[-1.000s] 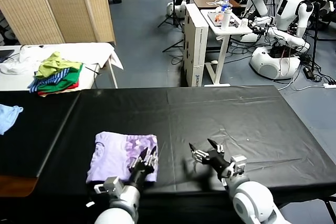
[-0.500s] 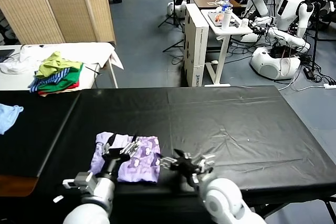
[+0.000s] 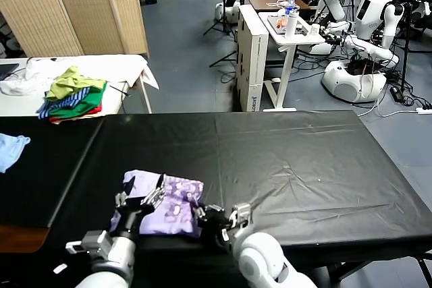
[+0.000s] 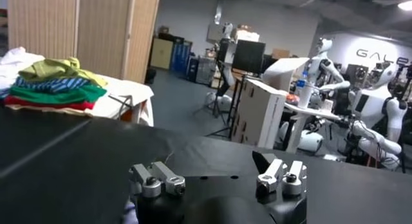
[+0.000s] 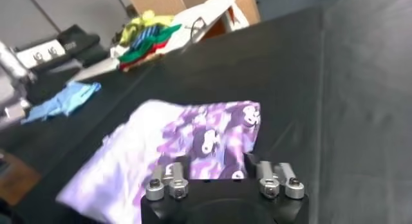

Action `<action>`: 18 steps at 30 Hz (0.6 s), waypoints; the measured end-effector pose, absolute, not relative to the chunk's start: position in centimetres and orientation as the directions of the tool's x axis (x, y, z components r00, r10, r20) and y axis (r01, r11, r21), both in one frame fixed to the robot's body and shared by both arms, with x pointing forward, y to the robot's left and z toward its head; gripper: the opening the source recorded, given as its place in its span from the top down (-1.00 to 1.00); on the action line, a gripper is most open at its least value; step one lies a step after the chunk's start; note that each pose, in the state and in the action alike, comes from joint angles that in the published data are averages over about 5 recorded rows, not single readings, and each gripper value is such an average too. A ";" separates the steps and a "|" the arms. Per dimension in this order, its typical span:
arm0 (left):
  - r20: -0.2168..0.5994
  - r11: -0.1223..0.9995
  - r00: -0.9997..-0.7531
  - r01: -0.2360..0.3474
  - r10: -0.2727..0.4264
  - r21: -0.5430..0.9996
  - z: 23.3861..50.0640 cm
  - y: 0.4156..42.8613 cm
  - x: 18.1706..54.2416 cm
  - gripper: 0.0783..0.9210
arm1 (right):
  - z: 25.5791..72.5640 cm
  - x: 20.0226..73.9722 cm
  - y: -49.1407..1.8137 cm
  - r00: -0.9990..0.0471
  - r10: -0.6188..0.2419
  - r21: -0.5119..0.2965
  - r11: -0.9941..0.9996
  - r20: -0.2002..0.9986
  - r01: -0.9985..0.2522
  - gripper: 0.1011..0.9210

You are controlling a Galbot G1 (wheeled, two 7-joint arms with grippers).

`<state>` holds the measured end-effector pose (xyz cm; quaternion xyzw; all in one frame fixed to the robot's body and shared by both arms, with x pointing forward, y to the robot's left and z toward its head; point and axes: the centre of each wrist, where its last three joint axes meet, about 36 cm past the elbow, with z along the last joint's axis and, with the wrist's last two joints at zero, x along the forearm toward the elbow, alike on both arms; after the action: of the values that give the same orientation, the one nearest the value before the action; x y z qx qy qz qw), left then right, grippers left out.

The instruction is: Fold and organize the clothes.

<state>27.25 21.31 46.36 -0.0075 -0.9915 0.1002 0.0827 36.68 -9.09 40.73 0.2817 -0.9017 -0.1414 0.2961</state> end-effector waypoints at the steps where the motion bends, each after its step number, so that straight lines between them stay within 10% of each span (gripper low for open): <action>1: 0.163 0.980 -0.986 -0.005 0.028 -0.199 46.4 21.4 27.2 -0.97 | 40.9 36.7 -9.3 -0.669 -0.587 0.418 0.805 0.456 -0.422 0.74; 18: 0.196 0.977 -0.981 -0.029 0.013 -0.211 45.0 21.3 27.3 -0.97 | 44.4 40.4 -21.3 -0.741 -0.404 0.180 0.913 0.536 -0.367 0.89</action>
<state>27.34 21.30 45.01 0.0042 -0.9894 0.1070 0.0984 40.43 -21.29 44.36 0.2066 -0.9325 -0.0315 0.2945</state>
